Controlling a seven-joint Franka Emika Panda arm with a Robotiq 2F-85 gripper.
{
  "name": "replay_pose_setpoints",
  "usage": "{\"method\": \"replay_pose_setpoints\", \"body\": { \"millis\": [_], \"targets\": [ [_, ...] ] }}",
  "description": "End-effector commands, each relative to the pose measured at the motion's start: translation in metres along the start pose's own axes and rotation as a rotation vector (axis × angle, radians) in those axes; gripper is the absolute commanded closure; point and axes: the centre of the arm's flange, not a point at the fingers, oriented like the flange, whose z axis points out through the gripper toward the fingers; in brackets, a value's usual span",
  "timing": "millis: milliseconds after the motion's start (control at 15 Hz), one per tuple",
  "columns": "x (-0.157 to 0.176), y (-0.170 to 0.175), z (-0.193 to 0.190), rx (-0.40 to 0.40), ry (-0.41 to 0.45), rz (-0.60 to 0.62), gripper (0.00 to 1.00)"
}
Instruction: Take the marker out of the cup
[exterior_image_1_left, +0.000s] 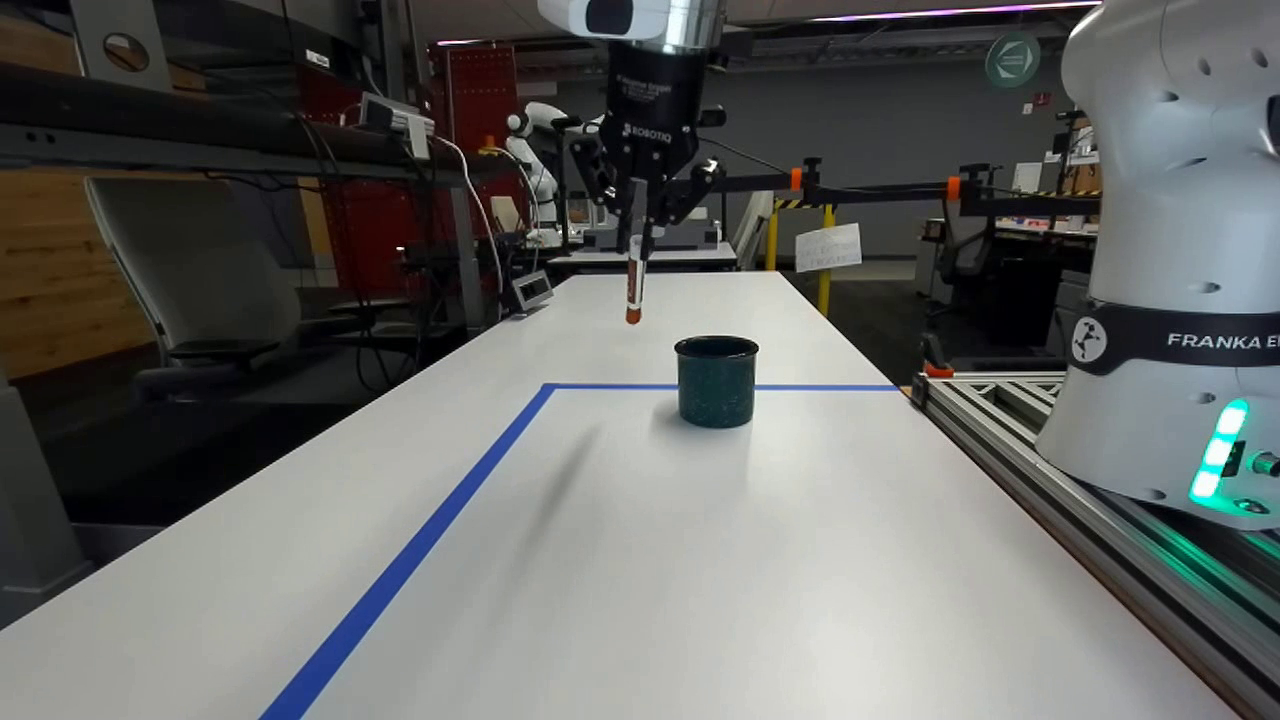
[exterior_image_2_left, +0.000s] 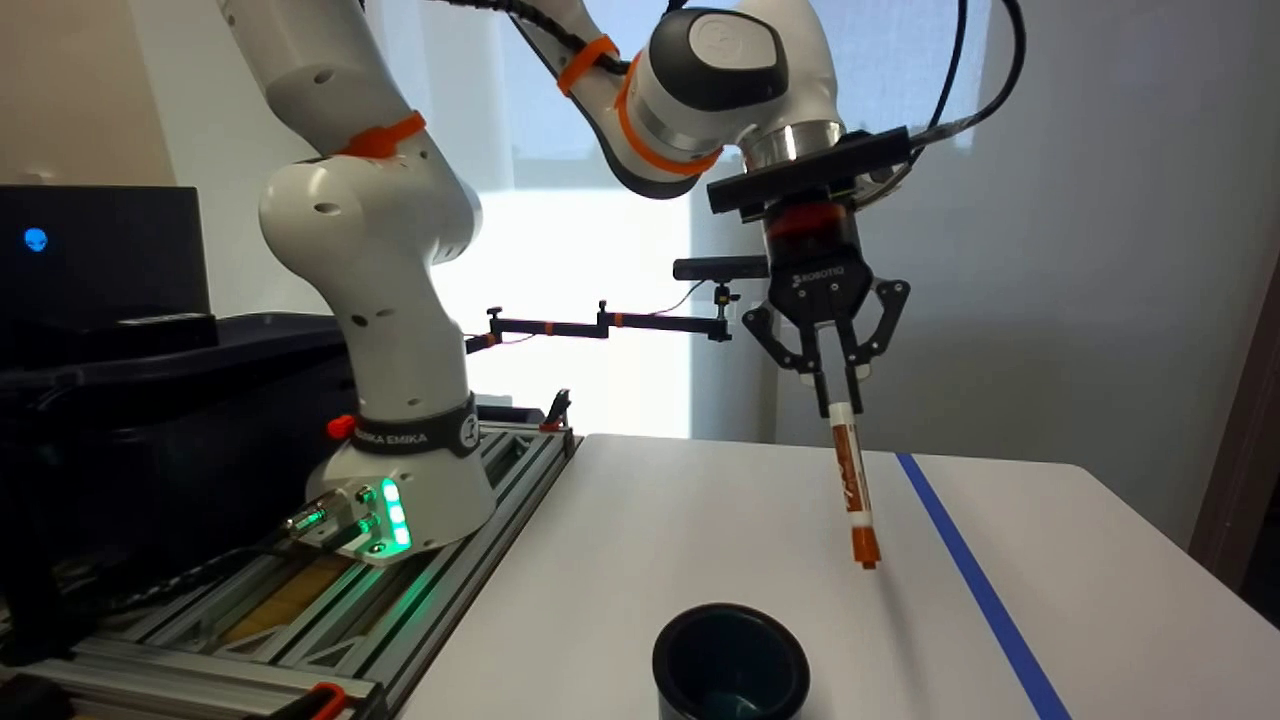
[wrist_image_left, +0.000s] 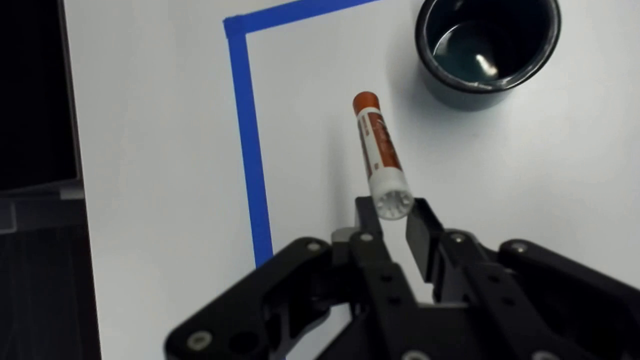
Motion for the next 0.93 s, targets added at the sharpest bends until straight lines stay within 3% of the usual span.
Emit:
{"method": "replay_pose_setpoints", "body": {
  "millis": [0,400,867],
  "targets": [
    [0.011,-0.014,0.015,-0.053,0.068,-0.164,0.95],
    [0.031,-0.031,0.062,-0.031,0.135,-0.326,0.95],
    [0.041,-0.061,0.111,0.06,0.159,-0.435,0.95]
  ]
}}
